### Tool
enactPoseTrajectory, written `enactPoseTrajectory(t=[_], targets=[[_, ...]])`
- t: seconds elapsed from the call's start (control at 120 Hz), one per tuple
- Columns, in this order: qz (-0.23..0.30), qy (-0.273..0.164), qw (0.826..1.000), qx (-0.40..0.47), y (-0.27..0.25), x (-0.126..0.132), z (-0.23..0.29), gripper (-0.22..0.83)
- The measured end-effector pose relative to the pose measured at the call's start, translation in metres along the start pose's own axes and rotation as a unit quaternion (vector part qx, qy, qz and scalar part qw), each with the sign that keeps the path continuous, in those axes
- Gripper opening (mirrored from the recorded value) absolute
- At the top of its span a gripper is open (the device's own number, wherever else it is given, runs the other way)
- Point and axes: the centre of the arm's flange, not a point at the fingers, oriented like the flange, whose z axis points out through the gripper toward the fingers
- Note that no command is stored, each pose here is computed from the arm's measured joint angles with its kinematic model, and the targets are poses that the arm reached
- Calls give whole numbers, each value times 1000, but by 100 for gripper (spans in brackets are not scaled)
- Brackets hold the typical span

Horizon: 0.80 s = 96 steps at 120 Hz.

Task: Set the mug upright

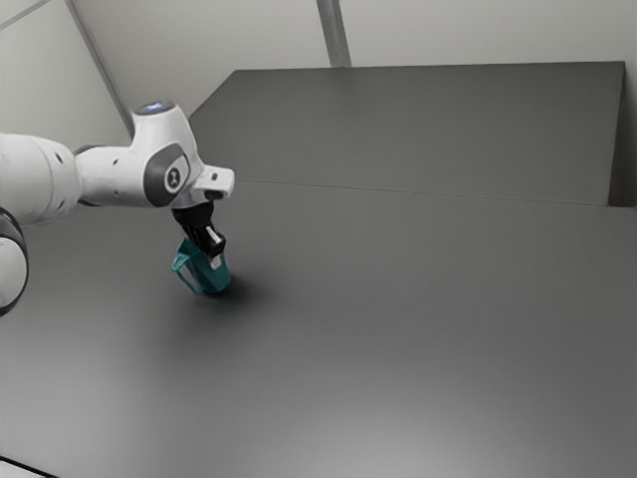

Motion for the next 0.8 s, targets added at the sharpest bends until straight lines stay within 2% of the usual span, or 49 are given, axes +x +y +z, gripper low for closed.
enactPoseTrajectory(t=[0.108, 0.308, 0.475, 0.575, 0.642, 0.8], targets=[[-26, -5, 1000, 4, 0, -3, 7, -16], [-66, -5, 998, 4, 0, -4, 8, 26], [-92, 6, 996, 8, -4, -4, -14, 45], [-103, 25, 994, 18, -11, 2, -65, 51], [-106, 42, 993, 27, -10, 4, -118, 54], [-91, 100, 990, 51, 35, 7, -301, 58]])
